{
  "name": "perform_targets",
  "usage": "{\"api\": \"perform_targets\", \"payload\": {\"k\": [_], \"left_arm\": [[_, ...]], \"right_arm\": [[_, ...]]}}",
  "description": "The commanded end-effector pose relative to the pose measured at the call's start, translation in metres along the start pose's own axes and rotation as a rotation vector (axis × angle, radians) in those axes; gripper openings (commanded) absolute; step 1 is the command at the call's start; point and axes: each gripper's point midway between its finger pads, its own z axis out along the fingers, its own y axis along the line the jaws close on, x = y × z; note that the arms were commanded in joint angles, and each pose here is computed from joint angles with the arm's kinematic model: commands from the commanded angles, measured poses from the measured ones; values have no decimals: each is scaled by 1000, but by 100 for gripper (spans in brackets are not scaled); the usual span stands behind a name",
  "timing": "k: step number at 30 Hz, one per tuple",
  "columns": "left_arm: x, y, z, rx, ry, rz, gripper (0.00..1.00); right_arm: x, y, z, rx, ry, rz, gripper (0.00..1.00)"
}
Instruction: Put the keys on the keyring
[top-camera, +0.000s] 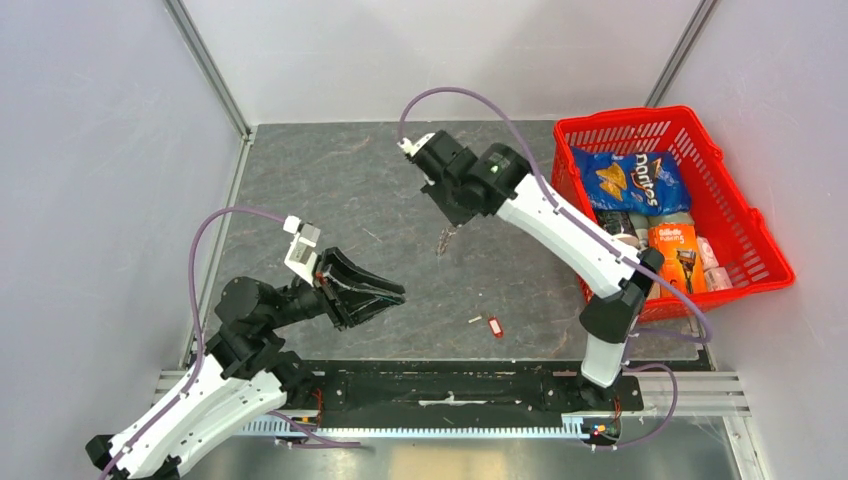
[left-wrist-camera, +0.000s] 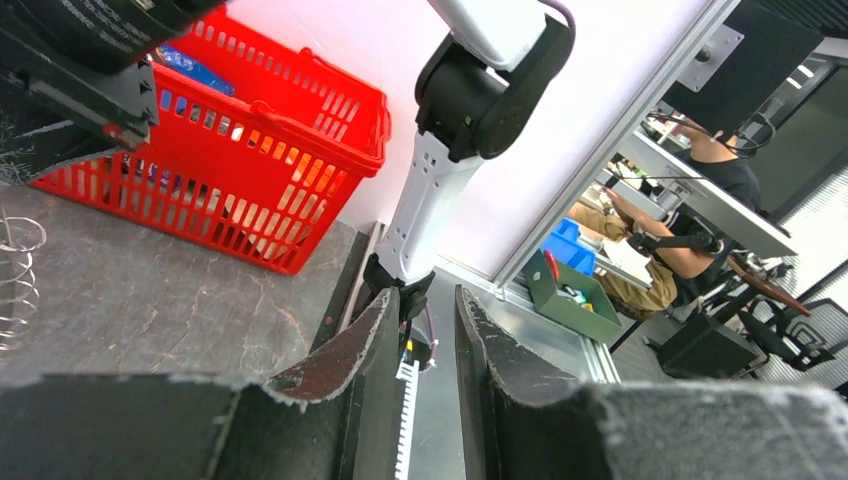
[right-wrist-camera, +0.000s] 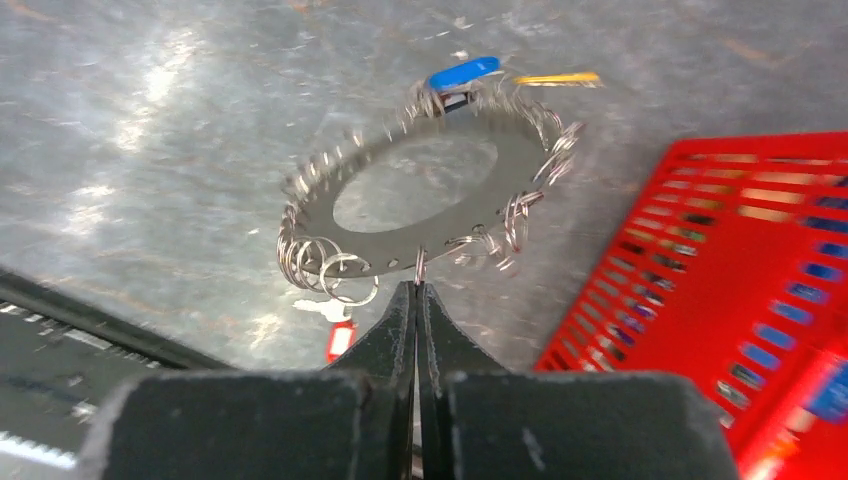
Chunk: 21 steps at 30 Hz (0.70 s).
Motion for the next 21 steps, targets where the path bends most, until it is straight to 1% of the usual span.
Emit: {"api": "perform_targets", "payload": {"k": [1, 2, 3, 4, 5, 6, 7, 8, 9, 10, 11, 12, 13, 15, 21], "left_arm": [[-12, -6, -4, -13, -17, 78, 34], [-12, -5, -4, -16, -13, 81, 34], [-12, -6, -3, -13, -10, 83, 33], [-12, -7, -3, -10, -9, 83, 33], [-12, -9, -3, -1, -10, 82, 33], [-12, -10, -4, 5, -10, 81, 33], [-11, -10, -4, 5, -8, 83, 33], [-11, -8, -4, -2, -12, 85, 33], [-10, -7, -4, -4, -11, 84, 33], [-11, -8, -4, -1, -13, 81, 33], [-11, -9, -4, 6, -14, 79, 33], [-10, -10, -5, 12, -12, 77, 33], [-10, -10, -5, 11, -15, 78, 33], [-9, -8, -6, 1, -15, 78, 33], [-11, -11, -5, 10, -15, 82, 33]], "right_arm": [[-3, 57, -40, -358, -55, -57, 0], [-15, 21, -33, -48, -130, -37, 0], [-20, -47, -34, 344, -154, 38, 0], [-10, -70, -34, 428, -88, 40, 0], [6, -29, -20, 141, 38, 16, 0], [12, 22, -29, -185, 82, -20, 0], [2, 41, -36, -232, 15, -36, 0], [-13, 9, -32, 71, -95, -11, 0], [-16, -33, -33, 341, -131, 26, 0], [-7, -44, -29, 363, -80, 43, 0], [3, -21, -24, 148, -2, 56, 0], [1, 13, -27, -74, 2, 67, 0], [-5, 30, -30, -148, -41, 62, 0], [-11, 34, -42, -181, -106, 75, 0], [-16, 54, -71, -368, -175, 89, 0]]}}
